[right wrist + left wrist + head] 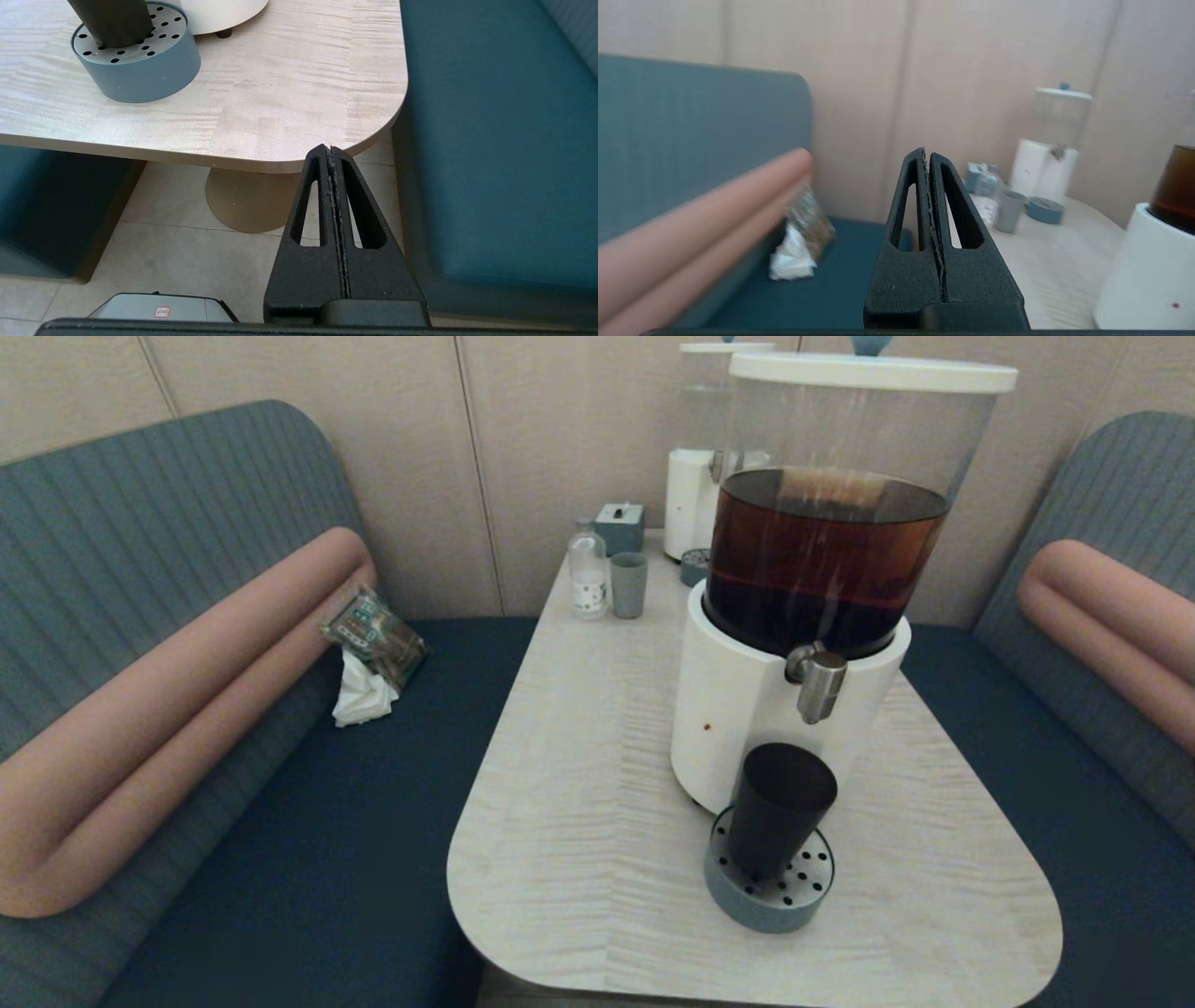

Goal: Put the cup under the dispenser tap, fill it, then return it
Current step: Turn on the faucet

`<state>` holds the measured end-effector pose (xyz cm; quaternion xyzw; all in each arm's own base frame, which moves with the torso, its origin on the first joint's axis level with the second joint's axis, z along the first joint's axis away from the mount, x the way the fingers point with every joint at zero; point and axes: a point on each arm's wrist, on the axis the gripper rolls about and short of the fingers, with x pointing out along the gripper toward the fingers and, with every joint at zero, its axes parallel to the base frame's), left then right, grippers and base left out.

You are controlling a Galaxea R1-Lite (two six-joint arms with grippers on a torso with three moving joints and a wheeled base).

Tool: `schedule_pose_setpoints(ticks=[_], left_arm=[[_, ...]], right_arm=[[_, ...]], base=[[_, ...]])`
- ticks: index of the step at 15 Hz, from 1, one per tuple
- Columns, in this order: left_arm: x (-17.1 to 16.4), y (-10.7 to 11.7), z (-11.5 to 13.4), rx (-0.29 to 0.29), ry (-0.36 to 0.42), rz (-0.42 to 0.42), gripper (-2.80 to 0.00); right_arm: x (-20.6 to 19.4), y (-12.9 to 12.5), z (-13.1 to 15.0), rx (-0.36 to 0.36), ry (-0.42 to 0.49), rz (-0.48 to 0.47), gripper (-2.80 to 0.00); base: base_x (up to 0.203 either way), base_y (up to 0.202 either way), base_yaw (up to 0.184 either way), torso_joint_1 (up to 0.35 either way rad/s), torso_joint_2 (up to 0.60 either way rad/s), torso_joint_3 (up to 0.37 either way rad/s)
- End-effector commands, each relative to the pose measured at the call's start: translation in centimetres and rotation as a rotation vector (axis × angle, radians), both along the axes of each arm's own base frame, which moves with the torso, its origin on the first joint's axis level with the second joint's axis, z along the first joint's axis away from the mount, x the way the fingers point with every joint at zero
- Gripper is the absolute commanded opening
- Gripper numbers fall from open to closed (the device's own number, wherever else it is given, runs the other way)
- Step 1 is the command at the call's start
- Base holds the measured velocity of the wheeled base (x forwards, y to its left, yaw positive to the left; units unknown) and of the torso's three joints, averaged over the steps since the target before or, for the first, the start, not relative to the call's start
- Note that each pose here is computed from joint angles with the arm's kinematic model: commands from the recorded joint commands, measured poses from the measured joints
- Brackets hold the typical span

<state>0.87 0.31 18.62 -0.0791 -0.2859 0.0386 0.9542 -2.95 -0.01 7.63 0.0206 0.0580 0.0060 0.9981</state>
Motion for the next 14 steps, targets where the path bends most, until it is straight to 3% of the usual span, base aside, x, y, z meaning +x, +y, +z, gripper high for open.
schedule_pose_setpoints(ticks=[1, 6, 9, 12, 14], left_arm=[[-3.1, 0.0, -1.3, -0.008, -0.122, 0.041, -2.8], [-4.7, -0.1, 0.2, -0.012, -0.312, 0.07, -2.8], [-6.0, -0.1, 1.3, 0.029, -0.444, 0.123, -2.8], [-6.8, -0.2, 0.8, 0.06, -0.484, 0.109, -2.8], [-6.7, -0.1, -0.1, 0.054, -0.451, 0.084, -2.8]], right_arm=[[0.0, 0.0, 0.0, 0.0, 0.002, 0.001, -2.8], [0.0, 0.0, 0.0, 0.0, 0.002, 0.001, -2.8], [0.0, 0.0, 0.0, 0.0, 0.002, 0.001, -2.8], [0.0, 0.0, 0.0, 0.0, 0.002, 0.001, -2.8], [0.0, 0.0, 0.0, 0.0, 0.002, 0.001, -2.8]], base=[[0.0, 0.0, 0.0, 0.0, 0.0, 0.0], [0.0, 0.0, 0.0, 0.0, 0.0, 0.0], [0.0, 0.0, 0.0, 0.0, 0.0, 0.0], [0.0, 0.0, 0.0, 0.0, 0.0, 0.0], [0.0, 0.0, 0.0, 0.0, 0.0, 0.0]])
